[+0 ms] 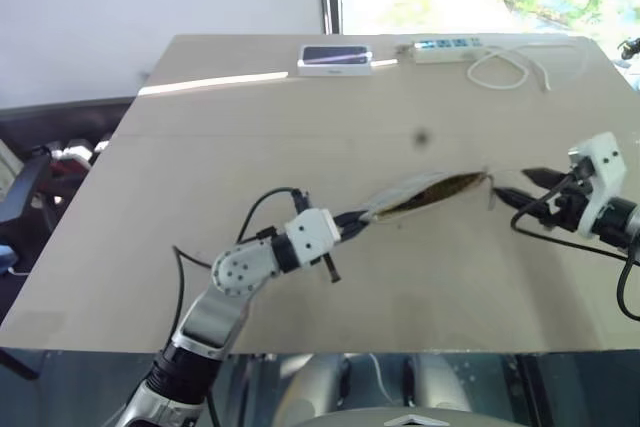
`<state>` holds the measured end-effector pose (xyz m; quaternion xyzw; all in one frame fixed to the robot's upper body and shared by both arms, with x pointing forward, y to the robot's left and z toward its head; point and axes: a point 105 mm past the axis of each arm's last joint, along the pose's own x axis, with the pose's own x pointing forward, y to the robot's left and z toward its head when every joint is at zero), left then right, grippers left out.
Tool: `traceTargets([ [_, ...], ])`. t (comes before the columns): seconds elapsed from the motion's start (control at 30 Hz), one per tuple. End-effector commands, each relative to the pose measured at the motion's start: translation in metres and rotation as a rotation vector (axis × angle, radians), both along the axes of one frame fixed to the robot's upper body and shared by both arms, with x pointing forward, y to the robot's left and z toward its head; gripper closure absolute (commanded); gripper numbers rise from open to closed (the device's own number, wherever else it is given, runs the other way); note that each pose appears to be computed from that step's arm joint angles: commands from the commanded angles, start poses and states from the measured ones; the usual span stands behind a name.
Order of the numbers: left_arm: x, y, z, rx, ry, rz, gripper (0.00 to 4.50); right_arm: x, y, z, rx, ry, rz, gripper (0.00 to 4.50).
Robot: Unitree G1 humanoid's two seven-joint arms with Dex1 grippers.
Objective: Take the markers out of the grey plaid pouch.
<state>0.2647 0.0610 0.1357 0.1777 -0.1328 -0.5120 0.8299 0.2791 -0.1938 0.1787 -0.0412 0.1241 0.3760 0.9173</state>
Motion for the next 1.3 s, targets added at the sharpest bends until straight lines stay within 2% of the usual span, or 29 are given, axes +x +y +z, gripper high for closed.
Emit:
traceTargets([
  [0.03, -0.009, -0.009, 0.021, -0.062, -0.002, -0.052, 4.50, -0.017, 0.034, 0.008, 0.007, -0.007, 0.177, 0.79],
  [0.13, -0.010, -0.010, 0.021, -0.060, 0.015, -0.062, 4.50, -0.013, 0.042, 0.015, 0.027, -0.026, 0.181, 1.54],
  [0.17, -0.010, -0.010, 0.022, -0.060, 0.019, -0.064, 4.50, -0.012, 0.043, 0.016, 0.028, -0.026, 0.189, 2.10],
  [0.33, -0.013, -0.012, 0.022, -0.063, 0.032, -0.077, 4.50, -0.009, 0.047, 0.013, 0.020, -0.001, 0.198, 4.18],
  [0.37, -0.013, -0.012, 0.023, -0.064, 0.032, -0.080, 4.50, -0.009, 0.048, 0.011, 0.019, 0.007, 0.198, 4.48],
  [0.5, -0.014, -0.014, 0.023, -0.070, 0.040, -0.091, 4.50, -0.006, 0.047, 0.003, -0.007, 0.039, 0.192, 4.48],
  [0.73, -0.012, -0.024, 0.024, -0.171, 0.169, -0.134, 4.50, -0.001, 0.056, -0.017, -0.297, -0.029, 0.305, 4.48],
  [0.83, -0.012, -0.029, 0.021, -0.191, 0.230, -0.165, 4.50, -0.002, 0.057, -0.022, -0.377, -0.028, 0.368, 3.62],
  [0.97, -0.014, -0.040, 0.022, -0.266, 0.340, -0.227, 4.50, -0.001, 0.054, -0.017, -0.532, -0.039, 0.438, 1.75],
  [1.07, -0.015, -0.041, 0.023, -0.299, 0.410, -0.259, 4.50, -0.005, 0.055, -0.012, -0.586, -0.036, 0.479, 0.36],
  [1.1, -0.016, -0.041, 0.023, -0.308, 0.436, -0.265, 4.50, -0.005, 0.055, -0.010, -0.601, -0.040, 0.487, 0.10],
  [1.17, -0.018, -0.040, 0.016, -0.293, 0.482, -0.278, 4.50, -0.008, 0.058, -0.013, -0.635, -0.022, 0.521, 0.10],
  [1.3, -0.022, -0.039, -0.004, -0.236, 0.530, -0.285, 4.50, -0.011, 0.064, -0.042, -0.691, 0.035, 0.585, 0.10],
])
